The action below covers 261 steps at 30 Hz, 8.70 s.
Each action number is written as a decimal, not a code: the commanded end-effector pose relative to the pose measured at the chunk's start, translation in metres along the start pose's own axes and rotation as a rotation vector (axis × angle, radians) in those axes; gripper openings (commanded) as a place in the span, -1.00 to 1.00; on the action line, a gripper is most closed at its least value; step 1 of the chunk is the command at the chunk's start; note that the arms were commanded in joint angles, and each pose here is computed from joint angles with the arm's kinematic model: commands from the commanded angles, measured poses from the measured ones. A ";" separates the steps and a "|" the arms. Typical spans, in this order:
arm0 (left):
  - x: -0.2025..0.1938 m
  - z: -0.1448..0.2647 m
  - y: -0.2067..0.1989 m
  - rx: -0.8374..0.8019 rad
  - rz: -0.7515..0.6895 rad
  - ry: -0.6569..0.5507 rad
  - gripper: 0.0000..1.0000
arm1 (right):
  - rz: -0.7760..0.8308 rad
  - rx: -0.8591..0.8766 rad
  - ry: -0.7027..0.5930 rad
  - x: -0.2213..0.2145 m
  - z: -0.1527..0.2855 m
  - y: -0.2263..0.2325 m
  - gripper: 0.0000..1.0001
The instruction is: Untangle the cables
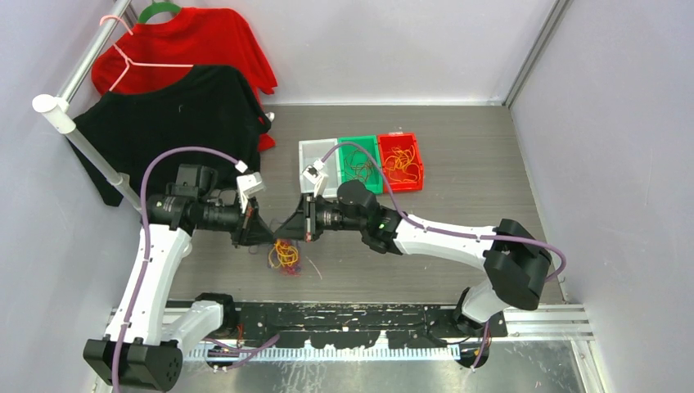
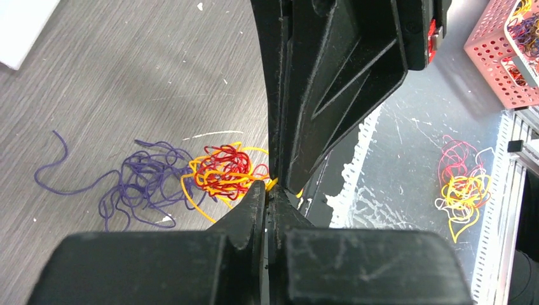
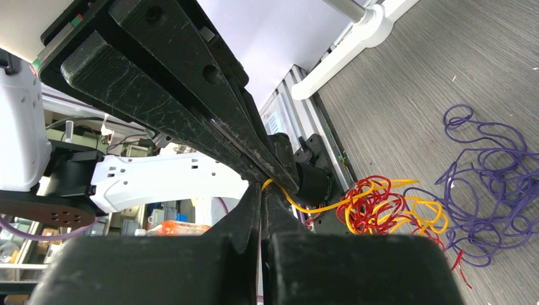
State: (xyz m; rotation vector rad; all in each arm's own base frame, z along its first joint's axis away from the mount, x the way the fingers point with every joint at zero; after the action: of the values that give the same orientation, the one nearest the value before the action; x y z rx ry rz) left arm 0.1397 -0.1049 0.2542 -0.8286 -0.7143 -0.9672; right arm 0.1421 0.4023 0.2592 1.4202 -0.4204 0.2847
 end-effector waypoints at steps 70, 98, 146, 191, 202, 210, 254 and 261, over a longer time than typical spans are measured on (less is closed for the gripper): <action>0.117 0.053 -0.059 -0.014 -0.180 -0.331 -1.00 | 0.367 -0.213 -0.387 0.029 -0.038 -0.067 0.14; 0.266 0.152 -0.058 0.555 -0.553 -0.729 -1.00 | 0.320 -0.665 -0.523 0.016 0.049 -0.177 0.01; 0.207 0.101 -0.035 0.395 -0.241 -0.615 -1.00 | 0.623 -0.178 -0.304 0.039 0.025 -0.044 0.85; 0.019 0.023 -0.008 0.122 -0.471 0.003 0.44 | 0.676 -0.084 -0.008 0.013 0.026 -0.030 -0.98; 0.016 0.005 -0.021 -0.009 -0.563 -0.040 0.32 | 0.578 0.102 0.075 0.006 0.017 0.005 -0.98; 0.024 0.001 -0.020 -0.010 -0.706 -0.039 0.15 | 0.500 0.211 0.203 -0.005 0.012 0.021 -0.98; 0.051 -0.002 -0.017 0.125 -0.882 -0.132 -0.85 | 0.348 0.359 0.158 -0.002 0.011 0.035 -0.80; 0.089 0.007 -0.009 0.293 -0.825 -0.278 -1.00 | 0.248 0.443 -0.002 0.013 -0.001 0.041 -0.30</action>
State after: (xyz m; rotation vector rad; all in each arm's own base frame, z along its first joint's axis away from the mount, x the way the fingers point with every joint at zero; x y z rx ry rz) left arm 0.1504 -0.1311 0.2989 -0.4232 -1.2986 -1.5537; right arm 0.1270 0.4023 0.2691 1.6385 -0.4396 0.7099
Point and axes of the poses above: each gripper's point midway between its finger pads, its own z axis back along the fingers, its own y axis along the line the jaws close on, x = y × z, the point moved 5 cm from there along z, back along the fingers, and after that the axes turned 8 degrees about -z, right-handed, at the moved point
